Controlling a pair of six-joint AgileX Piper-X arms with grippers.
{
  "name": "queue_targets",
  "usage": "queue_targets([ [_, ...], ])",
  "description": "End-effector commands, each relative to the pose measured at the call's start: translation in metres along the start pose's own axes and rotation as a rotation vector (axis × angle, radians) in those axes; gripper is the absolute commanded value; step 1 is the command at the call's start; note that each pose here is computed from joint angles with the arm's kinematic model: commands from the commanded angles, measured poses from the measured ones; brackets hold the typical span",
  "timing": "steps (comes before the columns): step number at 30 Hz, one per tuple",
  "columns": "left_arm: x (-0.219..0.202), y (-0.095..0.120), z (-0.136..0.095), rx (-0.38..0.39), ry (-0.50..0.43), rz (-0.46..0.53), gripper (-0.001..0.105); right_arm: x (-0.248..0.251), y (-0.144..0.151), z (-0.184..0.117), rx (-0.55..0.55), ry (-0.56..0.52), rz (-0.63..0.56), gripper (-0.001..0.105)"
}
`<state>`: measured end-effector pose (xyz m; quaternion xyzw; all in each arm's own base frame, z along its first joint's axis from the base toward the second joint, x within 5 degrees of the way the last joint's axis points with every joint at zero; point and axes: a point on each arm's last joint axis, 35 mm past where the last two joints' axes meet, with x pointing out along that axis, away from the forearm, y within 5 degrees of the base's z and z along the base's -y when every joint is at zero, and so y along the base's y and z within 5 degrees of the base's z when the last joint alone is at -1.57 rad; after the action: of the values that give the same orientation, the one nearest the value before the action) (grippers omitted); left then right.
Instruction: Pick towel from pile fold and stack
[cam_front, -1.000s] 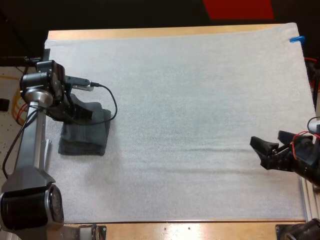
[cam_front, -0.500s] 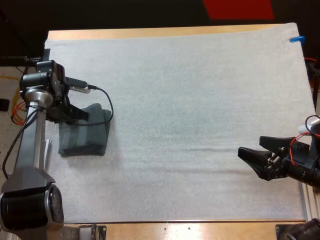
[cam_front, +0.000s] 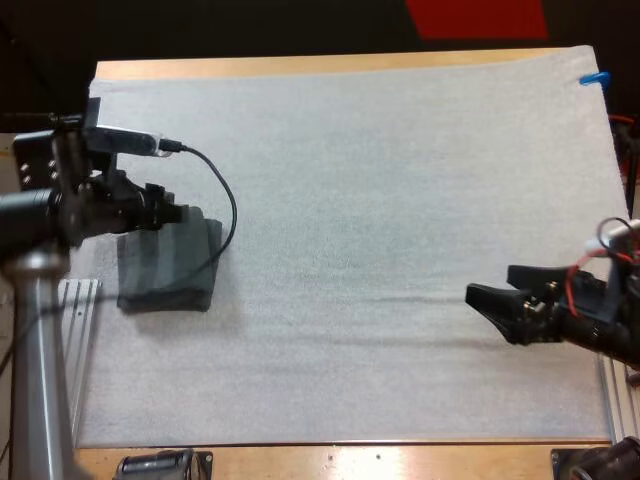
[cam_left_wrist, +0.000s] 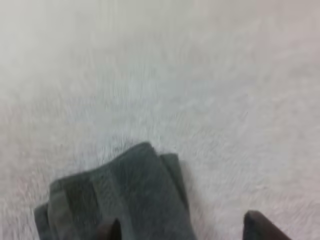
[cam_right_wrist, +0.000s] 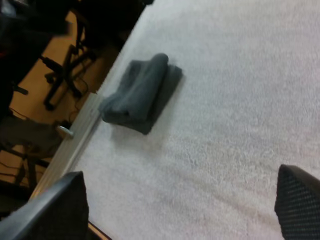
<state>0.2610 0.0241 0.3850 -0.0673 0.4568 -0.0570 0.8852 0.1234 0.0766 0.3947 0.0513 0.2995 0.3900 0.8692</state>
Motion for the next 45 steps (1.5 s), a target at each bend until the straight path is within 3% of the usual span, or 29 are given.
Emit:
queue_targets([
  [1,-0.008,-0.006,0.001,0.009,-0.038,-0.022,0.05,0.003,0.0,0.002,-0.002,-0.002,0.011,0.074],
  [5,-0.044,-0.031,-0.007,0.093,-0.158,-0.069,0.05,0.028,-0.012,0.006,0.01,0.06,-0.024,0.074],
  [12,-0.088,-0.063,-0.032,0.211,-0.244,-0.173,0.05,0.049,-0.032,0.007,-0.1,0.128,-0.219,0.074],
  [16,-0.105,-0.063,-0.044,0.217,-0.266,-0.163,0.05,0.04,-0.048,0.007,-0.086,0.129,-0.291,0.074],
  [21,-0.123,-0.06,-0.064,0.218,-0.283,-0.085,0.05,0.007,-0.076,0.001,-0.033,0.13,-0.461,0.074],
  [24,-0.132,-0.058,-0.077,0.217,-0.312,-0.052,0.05,-0.016,-0.079,-0.006,-0.028,0.125,-0.546,0.074],
  [30,-0.144,-0.049,-0.116,0.204,-0.377,0.069,0.05,-0.051,-0.051,-0.019,-0.1,0.078,-0.653,0.074],
  [34,-0.149,-0.044,-0.149,0.205,-0.424,0.091,0.05,-0.075,-0.022,-0.036,-0.136,0.022,-0.675,0.074],
  [43,-0.179,-0.032,-0.248,0.205,-0.716,0.101,0.05,-0.128,0.047,-0.093,-0.278,-0.255,-0.74,0.074],
  [45,-0.179,-0.03,-0.262,0.205,-0.717,0.101,0.05,-0.133,0.056,-0.104,-0.292,-0.285,-0.758,0.074],
])
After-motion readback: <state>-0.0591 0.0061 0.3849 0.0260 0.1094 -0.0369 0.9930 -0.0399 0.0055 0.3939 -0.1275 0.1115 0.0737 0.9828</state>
